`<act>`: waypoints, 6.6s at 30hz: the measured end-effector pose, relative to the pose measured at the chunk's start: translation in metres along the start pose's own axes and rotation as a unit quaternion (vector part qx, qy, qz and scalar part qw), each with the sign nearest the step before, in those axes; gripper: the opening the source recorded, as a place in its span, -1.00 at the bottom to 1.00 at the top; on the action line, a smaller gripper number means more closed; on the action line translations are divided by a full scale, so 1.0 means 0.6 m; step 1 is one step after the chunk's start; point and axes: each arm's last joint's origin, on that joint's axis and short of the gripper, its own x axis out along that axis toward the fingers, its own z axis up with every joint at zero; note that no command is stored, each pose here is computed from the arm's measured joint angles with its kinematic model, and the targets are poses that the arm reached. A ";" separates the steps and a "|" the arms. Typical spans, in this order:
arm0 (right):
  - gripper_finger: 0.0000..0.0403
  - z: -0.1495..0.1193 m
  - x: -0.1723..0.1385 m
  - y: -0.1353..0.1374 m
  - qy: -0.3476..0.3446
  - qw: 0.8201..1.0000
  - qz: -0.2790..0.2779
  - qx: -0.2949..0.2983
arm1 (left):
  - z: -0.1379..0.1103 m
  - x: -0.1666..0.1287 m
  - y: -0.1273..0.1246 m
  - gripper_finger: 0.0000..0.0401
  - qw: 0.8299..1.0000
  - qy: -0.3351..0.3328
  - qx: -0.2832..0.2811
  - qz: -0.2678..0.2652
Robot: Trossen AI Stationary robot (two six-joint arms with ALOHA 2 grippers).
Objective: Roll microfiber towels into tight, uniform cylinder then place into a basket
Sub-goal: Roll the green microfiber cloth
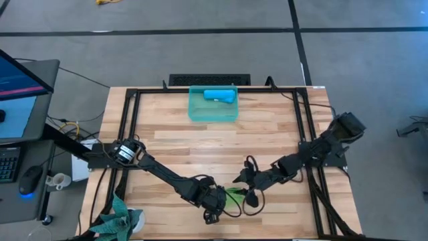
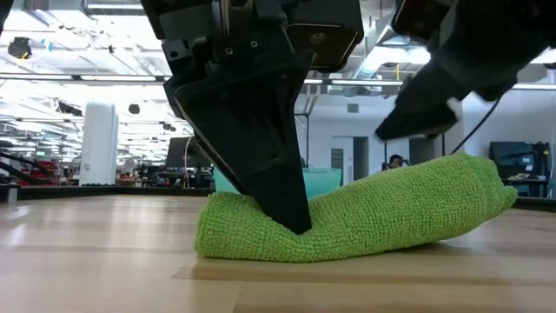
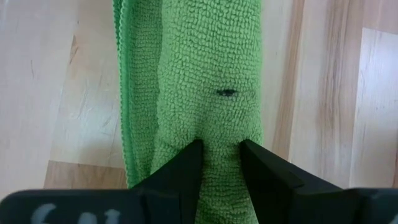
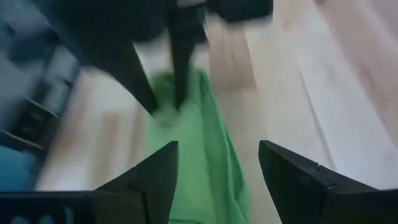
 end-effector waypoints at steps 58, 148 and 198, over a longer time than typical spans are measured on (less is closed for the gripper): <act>-0.92 -0.043 0.091 -0.024 0.142 0.988 -0.026 0.058 | 0.003 -0.109 0.004 -0.44 0.999 -0.025 0.034 0.033; -0.91 -0.045 0.091 -0.022 0.141 0.988 -0.026 0.056 | -0.081 -0.023 0.102 0.26 0.949 -0.157 -0.240 -0.130; -0.95 -0.045 0.091 -0.021 0.137 0.990 -0.020 0.039 | -0.079 -0.023 0.105 -0.93 0.960 -0.181 -0.186 -0.110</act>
